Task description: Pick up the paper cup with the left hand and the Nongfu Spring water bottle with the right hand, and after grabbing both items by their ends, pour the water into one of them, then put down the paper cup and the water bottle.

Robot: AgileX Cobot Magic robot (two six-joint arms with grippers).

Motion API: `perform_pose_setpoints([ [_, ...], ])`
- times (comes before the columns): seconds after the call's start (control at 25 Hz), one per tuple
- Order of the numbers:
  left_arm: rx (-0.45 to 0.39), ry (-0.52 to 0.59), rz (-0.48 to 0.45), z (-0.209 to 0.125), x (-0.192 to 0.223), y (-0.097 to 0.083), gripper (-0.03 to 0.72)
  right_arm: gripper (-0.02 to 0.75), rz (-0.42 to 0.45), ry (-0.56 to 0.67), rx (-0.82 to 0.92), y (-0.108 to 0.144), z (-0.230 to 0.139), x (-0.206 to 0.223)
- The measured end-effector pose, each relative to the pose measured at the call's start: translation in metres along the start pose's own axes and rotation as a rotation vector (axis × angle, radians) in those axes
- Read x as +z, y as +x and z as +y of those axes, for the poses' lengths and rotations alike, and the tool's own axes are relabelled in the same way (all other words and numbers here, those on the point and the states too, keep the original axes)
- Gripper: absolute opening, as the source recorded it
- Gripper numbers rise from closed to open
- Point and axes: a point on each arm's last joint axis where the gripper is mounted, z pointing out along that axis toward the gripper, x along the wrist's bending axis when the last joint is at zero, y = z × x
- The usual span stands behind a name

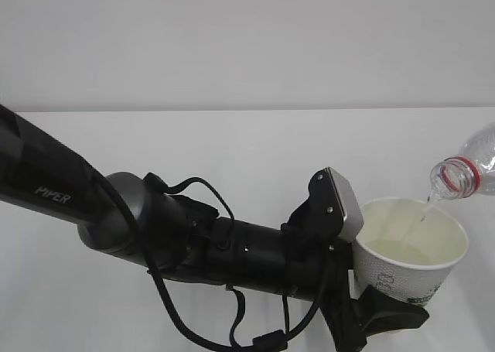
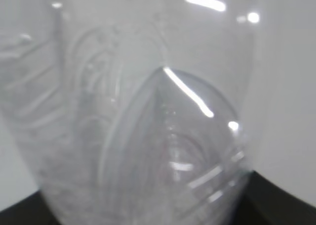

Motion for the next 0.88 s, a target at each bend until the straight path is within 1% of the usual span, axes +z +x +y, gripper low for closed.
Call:
perform_pose_setpoints([
  [0.88, 0.0, 0.006, 0.004, -0.0005, 0.0, 0.0004, 0.516, 0.446, -0.008, 0.0, 0.0, -0.0007, 0.0, 0.0],
])
